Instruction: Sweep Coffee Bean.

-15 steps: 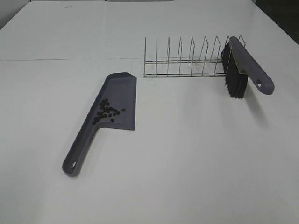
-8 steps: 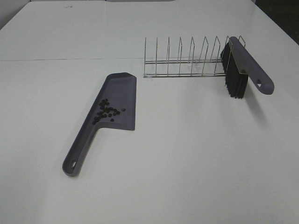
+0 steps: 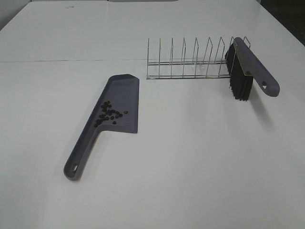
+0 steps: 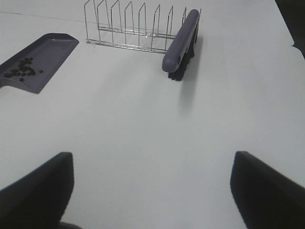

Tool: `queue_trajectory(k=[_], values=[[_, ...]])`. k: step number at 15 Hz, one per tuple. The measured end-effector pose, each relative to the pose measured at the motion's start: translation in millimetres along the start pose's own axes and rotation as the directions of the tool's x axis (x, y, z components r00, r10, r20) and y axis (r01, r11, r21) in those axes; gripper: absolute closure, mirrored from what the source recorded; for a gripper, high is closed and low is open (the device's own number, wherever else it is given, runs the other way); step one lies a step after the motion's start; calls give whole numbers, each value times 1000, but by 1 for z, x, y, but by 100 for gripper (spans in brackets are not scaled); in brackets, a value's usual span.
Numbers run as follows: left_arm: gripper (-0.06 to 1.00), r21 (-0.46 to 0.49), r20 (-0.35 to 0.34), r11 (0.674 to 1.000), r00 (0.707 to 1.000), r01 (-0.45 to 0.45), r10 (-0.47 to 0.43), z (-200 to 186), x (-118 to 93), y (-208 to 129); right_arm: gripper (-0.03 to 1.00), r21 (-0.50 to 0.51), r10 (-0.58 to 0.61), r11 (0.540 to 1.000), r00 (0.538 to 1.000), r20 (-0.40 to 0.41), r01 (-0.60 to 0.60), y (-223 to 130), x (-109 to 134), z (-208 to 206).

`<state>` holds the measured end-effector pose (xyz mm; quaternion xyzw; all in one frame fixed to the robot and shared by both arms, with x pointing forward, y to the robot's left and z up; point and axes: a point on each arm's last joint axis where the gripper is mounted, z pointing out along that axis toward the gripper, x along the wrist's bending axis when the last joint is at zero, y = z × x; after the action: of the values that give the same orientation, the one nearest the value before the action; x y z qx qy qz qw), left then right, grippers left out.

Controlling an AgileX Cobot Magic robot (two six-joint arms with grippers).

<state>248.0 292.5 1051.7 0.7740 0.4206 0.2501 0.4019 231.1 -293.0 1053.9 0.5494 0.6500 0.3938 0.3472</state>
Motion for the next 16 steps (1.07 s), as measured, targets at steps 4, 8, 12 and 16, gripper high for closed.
queue_trajectory(k=[4,8,12,16], values=[[23,-28,-148,995,984,93,-96,-4,1,-2,21,0,0,1000,1000,0,0,0,0,0],[23,-115,-285,982,942,151,-178,-13,-3,-8,21,0,0,1000,1000,0,0,0,0,0],[23,-118,-317,979,928,168,-198,-13,-3,-8,21,0,0,1000,1000,0,0,0,0,0],[23,-118,-317,979,928,168,-198,-13,-3,-8,21,0,0,1000,1000,0,0,0,0,0]])
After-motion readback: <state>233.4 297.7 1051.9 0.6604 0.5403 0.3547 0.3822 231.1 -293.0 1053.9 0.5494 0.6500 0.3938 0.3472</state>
